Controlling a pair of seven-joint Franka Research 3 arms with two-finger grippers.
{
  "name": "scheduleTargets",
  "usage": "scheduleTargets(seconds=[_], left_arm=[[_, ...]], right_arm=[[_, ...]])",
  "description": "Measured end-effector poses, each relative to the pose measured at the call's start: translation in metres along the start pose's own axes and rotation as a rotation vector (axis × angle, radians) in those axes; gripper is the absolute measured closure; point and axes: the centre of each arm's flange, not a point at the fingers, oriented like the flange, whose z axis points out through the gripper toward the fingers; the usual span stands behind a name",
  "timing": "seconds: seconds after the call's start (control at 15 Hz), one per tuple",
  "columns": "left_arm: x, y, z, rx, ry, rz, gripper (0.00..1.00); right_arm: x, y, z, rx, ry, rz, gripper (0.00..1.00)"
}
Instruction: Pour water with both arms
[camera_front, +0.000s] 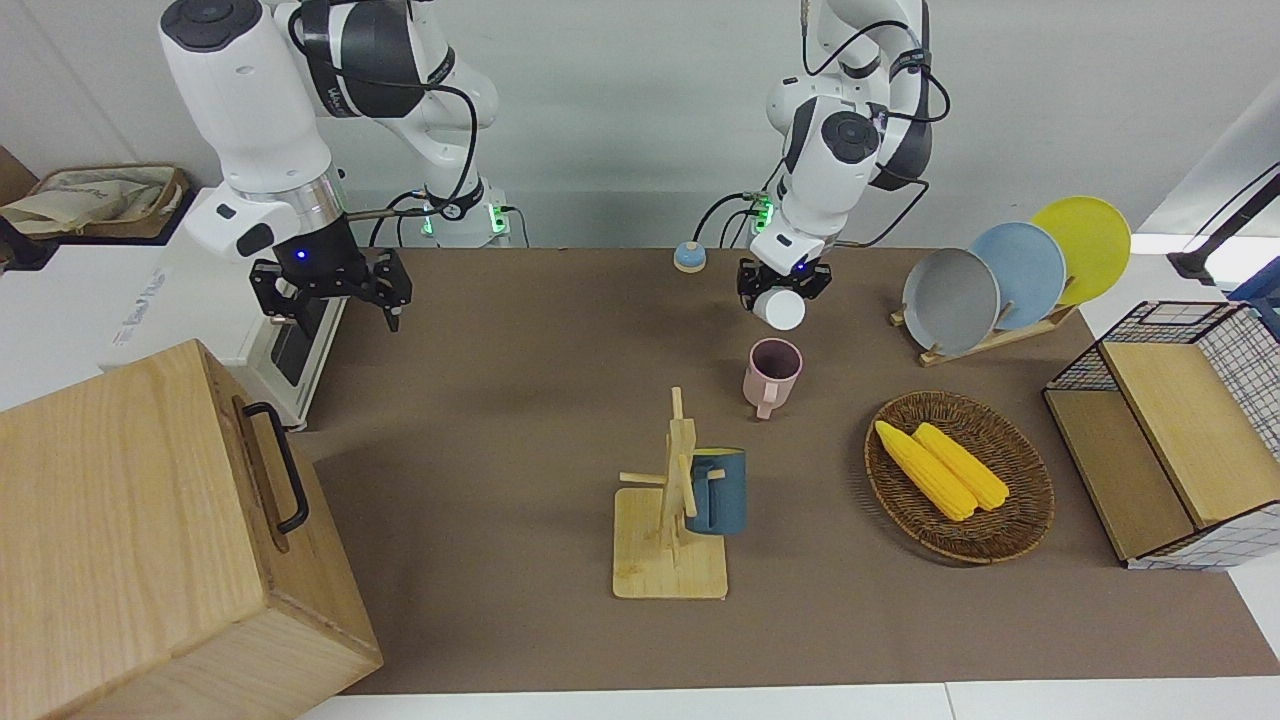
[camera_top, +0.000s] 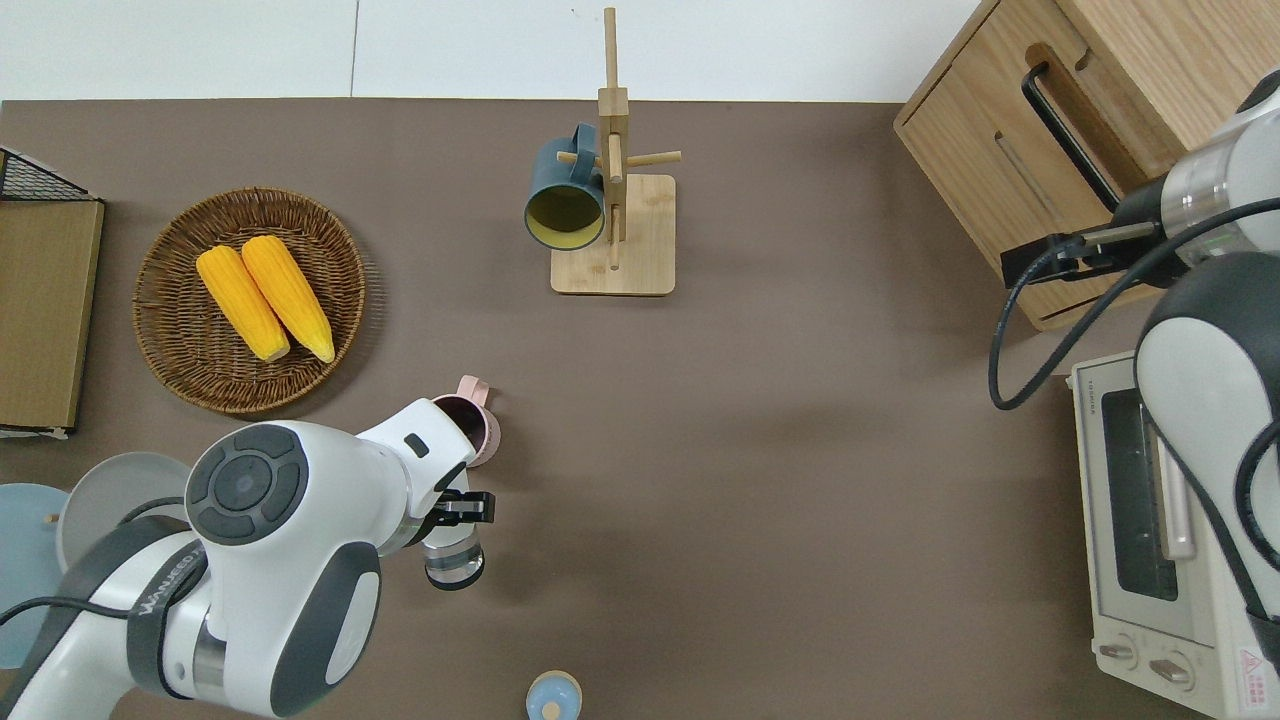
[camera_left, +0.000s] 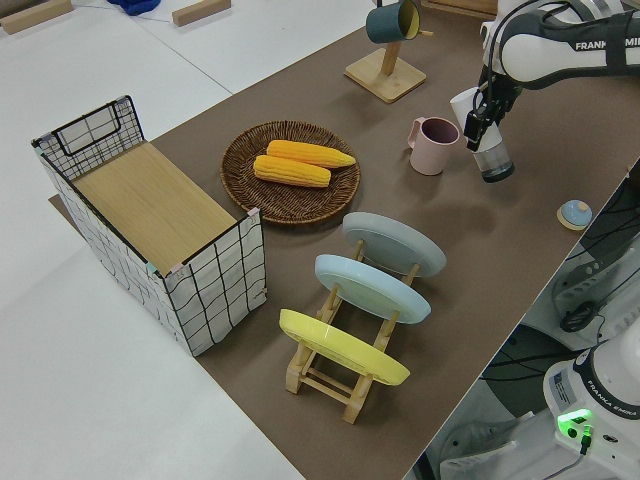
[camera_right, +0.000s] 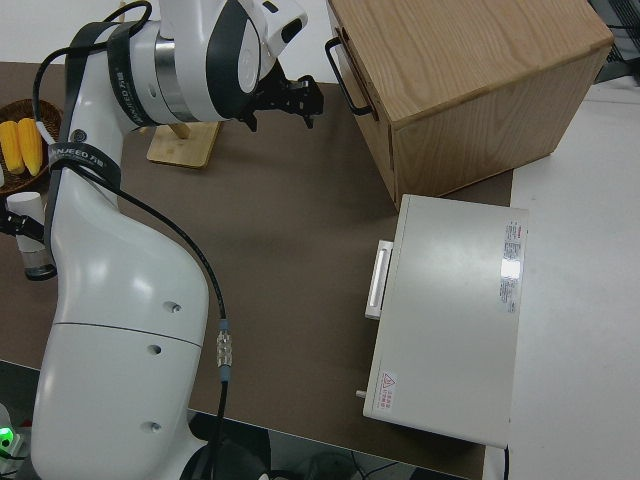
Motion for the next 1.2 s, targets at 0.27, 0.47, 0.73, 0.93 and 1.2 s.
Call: scheduleTargets(seconds=[0.27,0.47,0.73,0.93,1.2], left_arm=[[0.004,-0.004,0.002,-0.001,-0.044,-0.008,0.37],[0.008,-0.008,-0.005,0.003,-0.09,-0.013,0.37],[0.015,-0.01,-0.007,0.012,-0.11,-0.009,0.37],[0.016,-0.01,-0.005,0.013,-0.116,-0.008,0.37],[0.015,-0.01,-0.004,0.022,-0.129,-0.005,0.37]], right_arm=[[-0.001,0.0,-0.003,-0.001,0.005,0.0,0.0],[-0.001,0.0,-0.004,-0.001,0.006,0.0,0.0],[-0.002,0.0,-0.005,-0.002,0.008,0.0,0.0],[-0.002,0.0,-0.007,-0.002,0.011,0.0,0.0],[-0.002,0.0,-0.007,-0.002,0.012,0.0,0.0]])
